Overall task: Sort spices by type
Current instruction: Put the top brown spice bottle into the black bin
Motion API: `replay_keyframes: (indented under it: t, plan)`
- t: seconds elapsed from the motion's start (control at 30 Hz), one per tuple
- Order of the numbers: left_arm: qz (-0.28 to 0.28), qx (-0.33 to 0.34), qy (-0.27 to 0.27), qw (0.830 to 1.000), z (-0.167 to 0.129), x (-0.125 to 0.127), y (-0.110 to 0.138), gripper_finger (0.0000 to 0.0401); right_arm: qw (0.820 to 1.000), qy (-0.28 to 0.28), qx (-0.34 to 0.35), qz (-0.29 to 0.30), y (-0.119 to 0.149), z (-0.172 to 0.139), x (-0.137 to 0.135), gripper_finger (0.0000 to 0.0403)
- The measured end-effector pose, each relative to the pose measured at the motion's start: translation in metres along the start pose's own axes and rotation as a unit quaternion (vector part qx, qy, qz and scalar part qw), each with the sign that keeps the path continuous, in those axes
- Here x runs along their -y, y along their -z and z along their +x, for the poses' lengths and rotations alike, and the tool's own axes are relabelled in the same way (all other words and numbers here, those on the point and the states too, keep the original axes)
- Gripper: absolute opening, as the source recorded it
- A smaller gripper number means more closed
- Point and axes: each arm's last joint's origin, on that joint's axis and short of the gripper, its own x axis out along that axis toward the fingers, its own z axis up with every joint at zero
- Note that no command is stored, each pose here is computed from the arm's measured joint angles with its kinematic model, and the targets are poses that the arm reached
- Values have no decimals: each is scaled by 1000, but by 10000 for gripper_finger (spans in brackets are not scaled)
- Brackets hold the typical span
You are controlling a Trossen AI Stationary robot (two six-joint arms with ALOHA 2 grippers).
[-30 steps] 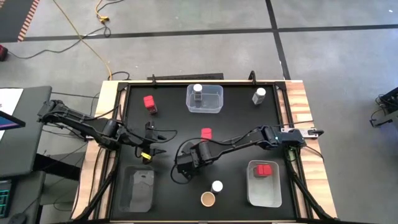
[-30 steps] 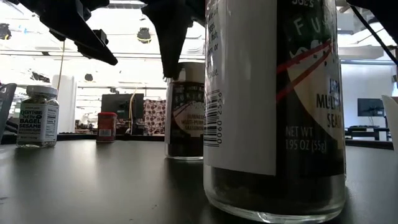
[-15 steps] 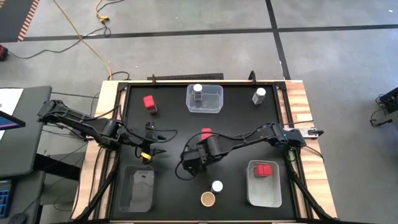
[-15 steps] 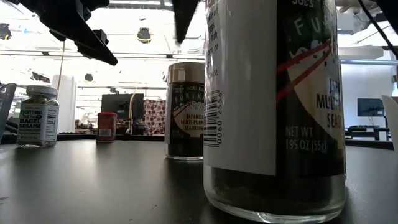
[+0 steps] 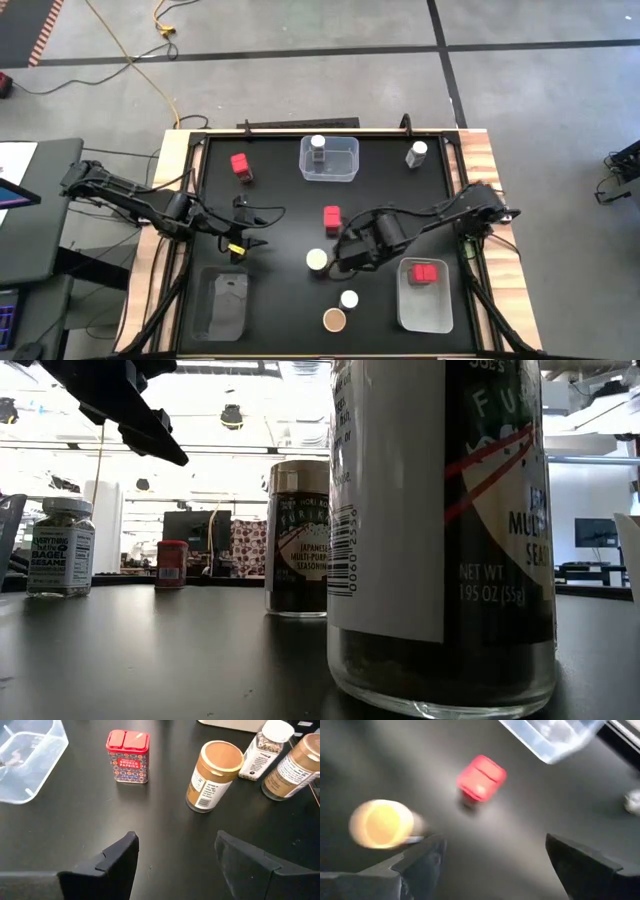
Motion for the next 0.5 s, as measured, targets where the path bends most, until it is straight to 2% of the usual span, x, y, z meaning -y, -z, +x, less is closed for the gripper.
replay_keyframes:
  t: [0.1,0.3,0.4,0.5]
  plan:
    - [-11,-1,-19,1000,4,2,-7,251,999,14,-15,32,20,14,25,372]
    - [-7,-29,-37,999,31,16,-29,251,993,-58,6,107,59,36,80,372]
    - [-45,-24,-58,997,43,23,-47,251,987,-94,17,128,75,46,106,372]
    - [-89,-20,-81,993,51,30,-68,251,986,-103,20,130,90,54,130,372]
